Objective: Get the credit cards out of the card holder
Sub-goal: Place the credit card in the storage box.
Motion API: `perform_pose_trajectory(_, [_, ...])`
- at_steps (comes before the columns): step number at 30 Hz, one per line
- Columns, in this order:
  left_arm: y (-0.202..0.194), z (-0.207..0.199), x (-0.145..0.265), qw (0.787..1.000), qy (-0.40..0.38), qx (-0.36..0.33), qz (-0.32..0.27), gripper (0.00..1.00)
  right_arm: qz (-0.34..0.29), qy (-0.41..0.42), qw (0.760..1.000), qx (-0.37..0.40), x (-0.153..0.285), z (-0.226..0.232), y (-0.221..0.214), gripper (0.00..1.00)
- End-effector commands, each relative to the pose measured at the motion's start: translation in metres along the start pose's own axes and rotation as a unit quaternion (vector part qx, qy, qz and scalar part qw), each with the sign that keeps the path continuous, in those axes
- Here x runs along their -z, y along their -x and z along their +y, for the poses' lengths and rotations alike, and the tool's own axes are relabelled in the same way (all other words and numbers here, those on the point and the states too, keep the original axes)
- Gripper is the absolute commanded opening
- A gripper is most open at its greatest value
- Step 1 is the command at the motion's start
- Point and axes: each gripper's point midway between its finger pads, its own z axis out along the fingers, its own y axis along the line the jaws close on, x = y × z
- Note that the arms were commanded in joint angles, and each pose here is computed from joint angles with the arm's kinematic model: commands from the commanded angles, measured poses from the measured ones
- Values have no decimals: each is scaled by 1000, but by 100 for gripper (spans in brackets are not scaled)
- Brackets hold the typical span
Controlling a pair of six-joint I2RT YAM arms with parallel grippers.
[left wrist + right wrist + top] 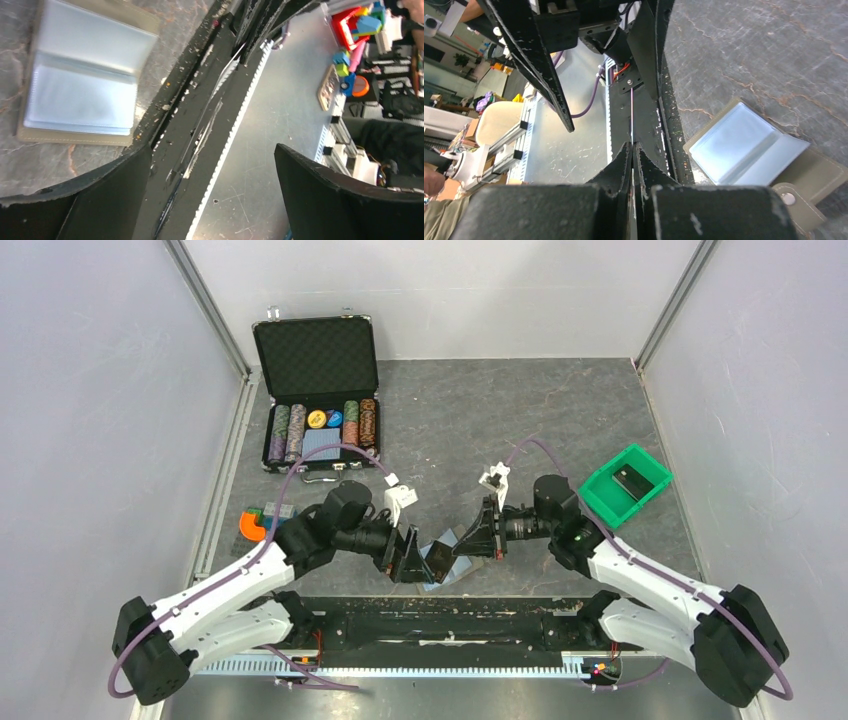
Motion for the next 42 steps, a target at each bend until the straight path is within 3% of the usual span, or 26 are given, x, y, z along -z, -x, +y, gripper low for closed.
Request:
perform_pose_trajectory(1, [13, 17, 11, 996, 75, -40, -7, 100, -31, -24, 999, 9, 5, -8, 11, 0])
perform_pose_trajectory(6, [27, 30, 26, 988, 145, -54, -27, 100, -35, -55, 998, -4, 12, -23, 10, 0])
perform_pose_trajectory(12, [52, 47, 54, 965, 234, -68, -97, 100, -53, -139, 988, -31, 28, -57, 14, 0])
perform_pose_trajectory(16, [57, 67, 78, 938, 311, -70, -134, 100, -95, -237, 965, -65, 50, -94, 26, 0])
perform_pose_trajectory(21, [60, 74, 101, 917, 352, -70, -174, 100, -172, -347, 917, -89, 89, -130, 50, 0])
perform_pose_trajectory(29, [64, 76, 120, 898, 376, -73, -214, 100, -312, -490, 806, -111, 173, -159, 84, 0])
perform_pose_trajectory(32, [61, 75, 115, 905, 367, -74, -203, 100, -365, -543, 749, -105, 216, -160, 93, 0])
perform_pose_trajectory(35, [58, 76, 108, 911, 361, -74, -186, 100, -412, -602, 677, -101, 265, -156, 96, 0])
perform_pose_trajectory(42, [54, 77, 103, 916, 357, -71, -169, 100, -446, -696, 552, -107, 347, -148, 84, 0])
